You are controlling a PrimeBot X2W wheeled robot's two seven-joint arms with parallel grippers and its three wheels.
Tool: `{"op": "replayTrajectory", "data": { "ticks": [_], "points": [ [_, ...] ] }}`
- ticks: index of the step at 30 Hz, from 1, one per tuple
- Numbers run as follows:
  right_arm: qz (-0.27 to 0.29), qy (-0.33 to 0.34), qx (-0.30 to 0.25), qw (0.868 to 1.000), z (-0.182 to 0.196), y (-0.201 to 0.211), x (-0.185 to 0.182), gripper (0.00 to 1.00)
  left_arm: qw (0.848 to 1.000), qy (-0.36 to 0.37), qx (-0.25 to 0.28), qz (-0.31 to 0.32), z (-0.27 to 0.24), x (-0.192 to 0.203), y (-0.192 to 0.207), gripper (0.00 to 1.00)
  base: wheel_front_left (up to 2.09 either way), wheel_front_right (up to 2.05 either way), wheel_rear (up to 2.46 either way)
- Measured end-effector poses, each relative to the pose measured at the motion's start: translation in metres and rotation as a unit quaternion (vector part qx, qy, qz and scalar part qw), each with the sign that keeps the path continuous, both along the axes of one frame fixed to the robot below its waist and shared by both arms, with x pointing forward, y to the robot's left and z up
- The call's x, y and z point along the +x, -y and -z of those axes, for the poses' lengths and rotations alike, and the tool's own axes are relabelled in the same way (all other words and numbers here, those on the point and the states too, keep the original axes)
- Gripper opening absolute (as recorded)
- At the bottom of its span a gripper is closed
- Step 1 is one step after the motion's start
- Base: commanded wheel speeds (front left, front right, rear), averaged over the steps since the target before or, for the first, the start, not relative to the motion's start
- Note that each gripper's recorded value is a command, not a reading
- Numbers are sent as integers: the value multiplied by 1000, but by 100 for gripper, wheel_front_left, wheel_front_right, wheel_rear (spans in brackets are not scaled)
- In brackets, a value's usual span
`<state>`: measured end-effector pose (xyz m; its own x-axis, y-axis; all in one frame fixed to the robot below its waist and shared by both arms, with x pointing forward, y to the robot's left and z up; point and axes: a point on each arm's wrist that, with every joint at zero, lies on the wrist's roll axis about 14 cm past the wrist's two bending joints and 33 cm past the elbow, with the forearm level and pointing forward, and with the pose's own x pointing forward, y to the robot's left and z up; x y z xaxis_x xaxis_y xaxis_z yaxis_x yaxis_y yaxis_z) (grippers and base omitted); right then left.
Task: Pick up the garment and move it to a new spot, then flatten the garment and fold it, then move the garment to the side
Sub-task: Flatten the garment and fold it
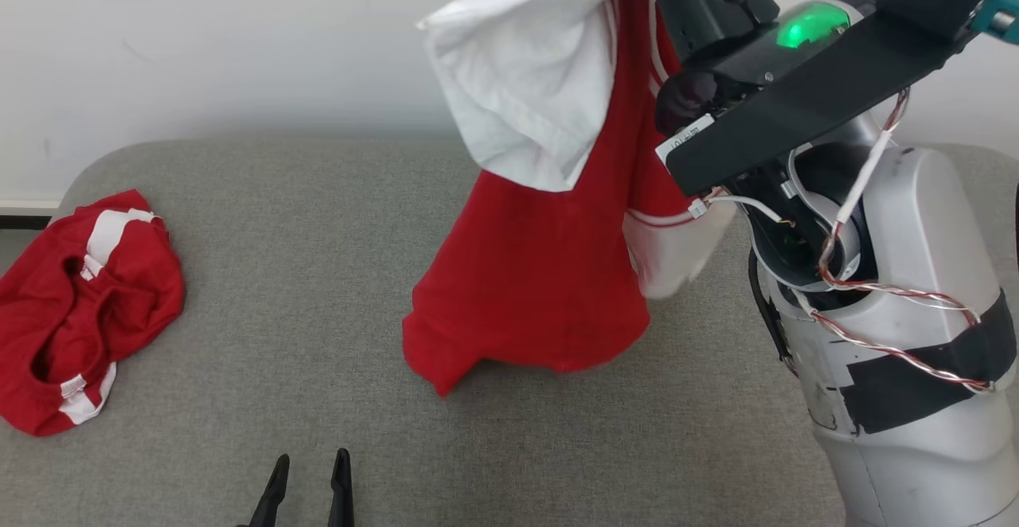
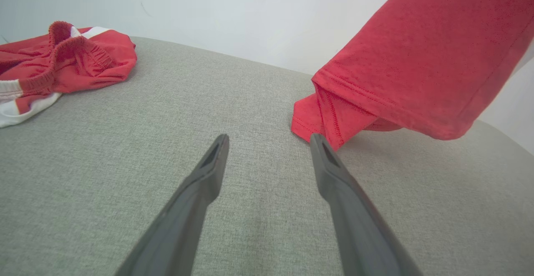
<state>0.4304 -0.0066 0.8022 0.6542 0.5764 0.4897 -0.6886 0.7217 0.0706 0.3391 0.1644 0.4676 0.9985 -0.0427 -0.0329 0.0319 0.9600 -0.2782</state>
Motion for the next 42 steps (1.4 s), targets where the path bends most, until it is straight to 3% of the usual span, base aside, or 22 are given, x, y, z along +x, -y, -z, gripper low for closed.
{"op": "replayTrajectory", "data": {
  "ticks": [4, 8, 13, 16, 23, 32, 33, 34, 35, 42],
  "points": [
    [-52, 28, 17, 998, -24, -15, -23, 0, 1000, 0, 0, 0, 0, 0, 0, 100, 0, 0, 0],
    [-67, 14, 26, 997, -24, -18, -18, 0, 1000, -3, -1, 0, 1, 0, 0, 100, 0, 0, 0],
    [-2, -61, 10, 998, 19, 2, 33, 0, 1000, -9, -2, 3, 5, 2, 2, 100, 0, 0, 0],
    [60, -118, -3, 991, 60, 27, 68, 0, 1000, -12, -3, 5, 7, 4, 4, 100, 0, 0, 0],
    [205, -233, -22, 950, 166, 104, 117, 0, 1000, -17, -3, 5, 11, 12, 3, 100, 0, 0, 0],
    [325, -331, -13, 886, 264, 186, 116, 0, 1000, -28, -1, 0, 18, 16, -1, 100, 0, 0, 0],
    [334, -338, -14, 880, 272, 193, 114, 35, 1000, -29, -1, 0, 18, 16, -2, 100, 0, 0, 0],
    [341, -345, -12, 875, 279, 198, 112, 86, 1000, -29, -1, 0, 19, 16, -2, 100, 0, 0, 0],
    [345, -352, -8, 870, 285, 201, 109, 100, 1000, -29, 0, 1, 18, 17, -1, 100, 0, 0, 0],
    [376, -364, -1, 852, 304, 224, 92, 100, 1000, -18, 3, 6, 12, 21, 1, 100, 0, 0, 0]
  ]
}}
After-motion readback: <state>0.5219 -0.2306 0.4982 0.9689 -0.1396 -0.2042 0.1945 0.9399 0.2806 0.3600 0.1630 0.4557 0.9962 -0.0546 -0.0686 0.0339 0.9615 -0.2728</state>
